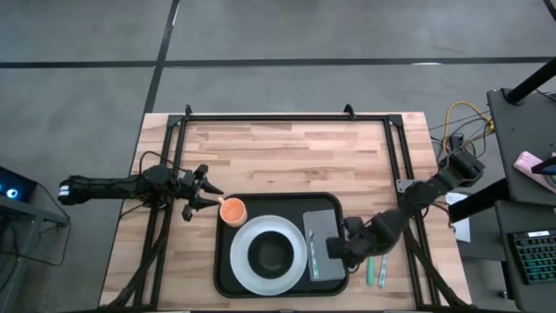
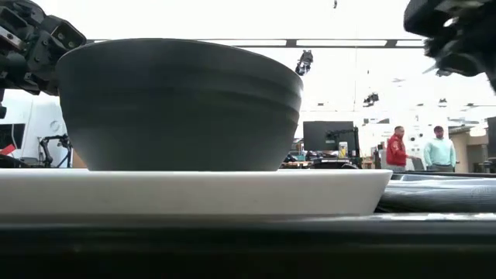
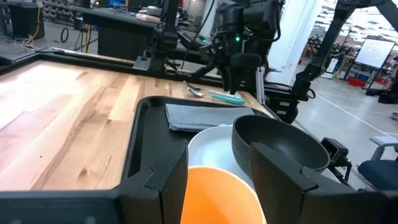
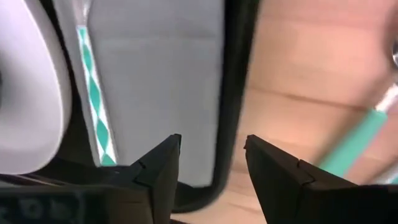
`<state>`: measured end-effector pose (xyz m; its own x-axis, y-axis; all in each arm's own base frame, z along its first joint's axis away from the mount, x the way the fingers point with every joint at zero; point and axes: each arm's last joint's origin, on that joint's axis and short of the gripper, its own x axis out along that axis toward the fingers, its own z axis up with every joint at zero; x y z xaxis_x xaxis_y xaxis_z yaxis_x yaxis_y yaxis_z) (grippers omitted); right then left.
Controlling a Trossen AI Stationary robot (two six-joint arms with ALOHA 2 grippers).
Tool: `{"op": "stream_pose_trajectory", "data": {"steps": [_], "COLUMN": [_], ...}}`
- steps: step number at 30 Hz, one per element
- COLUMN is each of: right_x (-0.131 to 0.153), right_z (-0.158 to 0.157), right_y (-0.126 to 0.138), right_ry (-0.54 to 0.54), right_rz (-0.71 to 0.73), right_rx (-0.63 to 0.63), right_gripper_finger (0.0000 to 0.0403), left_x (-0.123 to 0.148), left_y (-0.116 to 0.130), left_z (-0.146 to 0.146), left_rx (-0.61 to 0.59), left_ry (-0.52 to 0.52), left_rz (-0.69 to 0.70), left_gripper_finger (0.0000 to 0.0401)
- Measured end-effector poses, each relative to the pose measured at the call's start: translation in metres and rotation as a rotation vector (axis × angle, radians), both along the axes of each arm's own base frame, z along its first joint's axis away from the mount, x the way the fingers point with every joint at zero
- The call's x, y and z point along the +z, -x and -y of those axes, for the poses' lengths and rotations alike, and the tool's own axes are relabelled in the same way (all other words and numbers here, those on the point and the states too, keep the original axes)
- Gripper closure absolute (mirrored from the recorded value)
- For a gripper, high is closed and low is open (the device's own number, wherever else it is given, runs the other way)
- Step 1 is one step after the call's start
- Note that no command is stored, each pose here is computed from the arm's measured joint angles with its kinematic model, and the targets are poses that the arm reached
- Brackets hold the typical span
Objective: Set up tray
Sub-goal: Put the green spoon to the right of the green knife on the gray napkin on the black tray
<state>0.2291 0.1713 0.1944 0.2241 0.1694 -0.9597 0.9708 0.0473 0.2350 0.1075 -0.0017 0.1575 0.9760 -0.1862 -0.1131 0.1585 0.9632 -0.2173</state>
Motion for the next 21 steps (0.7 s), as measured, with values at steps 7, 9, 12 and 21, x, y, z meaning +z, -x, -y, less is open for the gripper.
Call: {"op": "stream_pose_trajectory", "data": {"steps": [7, 9, 12, 21], "right_x": [-0.003, -0.005, -0.005, 0.001], "right_z": [-0.017, -0.021, -0.024, -0.016], "right_y": [0.019, 0.023, 0.030, 0.040], "right_ry": [-0.012, -0.010, 0.004, 0.051], "right_rz": [-0.045, -0.057, -0.075, -0.086], "right_rx": [-0.054, -0.060, -0.048, -0.061], "right_gripper_finger": [0.0210, 0.0204, 0.0198, 0.0183], "left_x": [0.000, 0.000, 0.000, 0.000], "left_y": [0.000, 0.000, 0.000, 0.000], "left_z": [0.000, 0.000, 0.000, 0.000], "left_rx": [0.000, 0.000, 0.000, 0.000], "left_ry": [0.000, 0.000, 0.000, 0.000], "left_rz": [0.000, 0.000, 0.000, 0.000], "left_gripper_finger": [0.0250, 0.0250, 0.0250, 0.0250]}}
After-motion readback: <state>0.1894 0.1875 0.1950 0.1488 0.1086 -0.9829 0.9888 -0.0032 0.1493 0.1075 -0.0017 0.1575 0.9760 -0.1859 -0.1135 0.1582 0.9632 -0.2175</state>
